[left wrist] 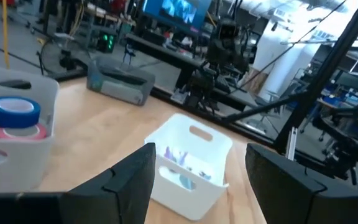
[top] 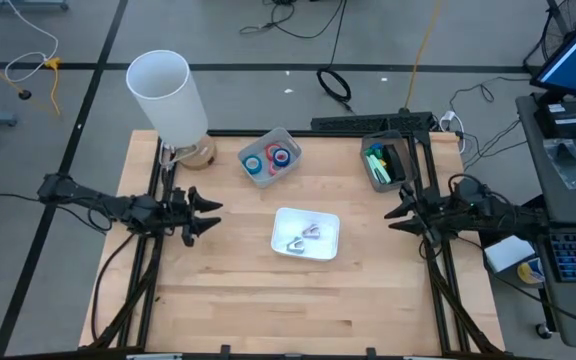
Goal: Pick and place Stapler, Stapler remover, tape
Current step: Return to Home Position
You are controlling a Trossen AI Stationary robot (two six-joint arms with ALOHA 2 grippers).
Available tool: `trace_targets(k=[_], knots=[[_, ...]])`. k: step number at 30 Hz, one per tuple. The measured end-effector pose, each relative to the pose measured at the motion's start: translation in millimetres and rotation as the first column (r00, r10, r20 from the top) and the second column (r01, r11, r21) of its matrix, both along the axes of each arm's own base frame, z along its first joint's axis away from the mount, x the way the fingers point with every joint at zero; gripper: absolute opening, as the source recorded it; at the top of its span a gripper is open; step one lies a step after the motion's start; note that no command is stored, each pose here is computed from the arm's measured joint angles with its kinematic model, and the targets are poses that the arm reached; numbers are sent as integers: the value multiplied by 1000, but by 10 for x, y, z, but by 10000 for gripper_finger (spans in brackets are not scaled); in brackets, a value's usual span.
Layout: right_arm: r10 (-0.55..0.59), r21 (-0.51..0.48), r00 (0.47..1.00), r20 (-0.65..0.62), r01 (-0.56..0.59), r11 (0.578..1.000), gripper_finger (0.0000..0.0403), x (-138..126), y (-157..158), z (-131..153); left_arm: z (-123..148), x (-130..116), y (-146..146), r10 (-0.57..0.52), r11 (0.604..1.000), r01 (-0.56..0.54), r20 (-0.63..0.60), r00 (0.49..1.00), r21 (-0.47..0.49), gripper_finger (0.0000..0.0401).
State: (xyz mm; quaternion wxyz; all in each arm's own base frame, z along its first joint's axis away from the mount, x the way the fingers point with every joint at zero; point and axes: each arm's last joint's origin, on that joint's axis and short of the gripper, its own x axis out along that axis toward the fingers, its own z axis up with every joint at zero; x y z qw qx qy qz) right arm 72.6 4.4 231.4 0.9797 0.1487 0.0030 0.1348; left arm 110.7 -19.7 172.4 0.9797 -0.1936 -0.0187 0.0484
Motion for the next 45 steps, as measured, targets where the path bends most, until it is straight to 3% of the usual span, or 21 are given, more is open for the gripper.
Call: trace_targets(k=[6,12,16,21,24,34,45], knots=[[-71,26,995,69,70,997,123,96,-27,-141,26,-33,49,31,999,-32,26,999,24,248],[-126,96,992,-2,126,987,123,235,-54,-561,-13,-35,90,76,997,-75,-14,997,34,248],[-158,120,987,21,154,981,123,238,-64,-552,-26,-34,108,92,995,-91,-26,995,26,248],[-226,68,973,39,223,973,123,238,-95,-550,-30,-32,134,118,991,-116,-34,992,68,248],[-238,32,971,32,237,971,123,239,-105,-566,-35,-33,161,164,981,-158,-43,986,114,248],[-240,23,970,27,239,971,123,240,-108,-573,-22,-34,241,248,963,-243,-31,968,117,248],[-239,30,971,25,239,971,123,240,-108,-573,-54,-21,202,90,984,-79,-67,994,159,248]])
